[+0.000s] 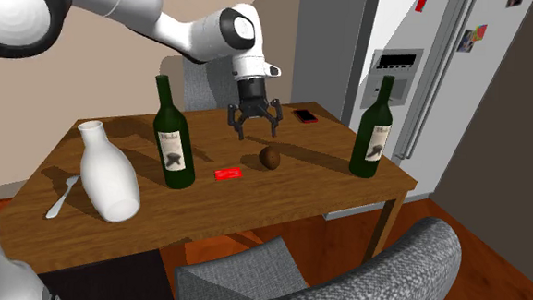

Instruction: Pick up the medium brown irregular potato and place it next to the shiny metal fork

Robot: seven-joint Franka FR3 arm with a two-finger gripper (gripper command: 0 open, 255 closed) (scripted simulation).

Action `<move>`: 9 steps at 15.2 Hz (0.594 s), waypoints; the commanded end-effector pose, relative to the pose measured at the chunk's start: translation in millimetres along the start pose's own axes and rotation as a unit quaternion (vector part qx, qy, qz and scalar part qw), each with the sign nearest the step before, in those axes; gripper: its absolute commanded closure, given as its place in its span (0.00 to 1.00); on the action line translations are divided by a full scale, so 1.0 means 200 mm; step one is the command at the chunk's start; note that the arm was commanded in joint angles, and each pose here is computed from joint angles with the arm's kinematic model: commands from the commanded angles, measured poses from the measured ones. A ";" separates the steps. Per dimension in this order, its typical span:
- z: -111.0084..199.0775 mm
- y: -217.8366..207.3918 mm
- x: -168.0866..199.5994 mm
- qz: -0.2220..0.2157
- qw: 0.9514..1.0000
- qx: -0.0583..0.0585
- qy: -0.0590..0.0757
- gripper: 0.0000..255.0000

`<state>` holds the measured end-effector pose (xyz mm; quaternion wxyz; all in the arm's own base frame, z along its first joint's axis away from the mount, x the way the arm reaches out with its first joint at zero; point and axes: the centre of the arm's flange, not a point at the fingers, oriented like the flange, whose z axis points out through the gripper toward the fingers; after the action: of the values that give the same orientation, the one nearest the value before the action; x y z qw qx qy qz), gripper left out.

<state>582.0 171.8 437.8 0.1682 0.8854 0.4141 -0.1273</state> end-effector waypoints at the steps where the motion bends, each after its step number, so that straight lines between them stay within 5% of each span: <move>1: 0.02 0.01 0.14 -0.028 0.999 -0.016 -0.011 0.00; 9: 0.18 -0.11 0.70 -0.139 0.986 -0.076 -0.053 0.00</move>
<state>643.1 257.0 360.3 0.2300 0.8067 0.5202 -0.1602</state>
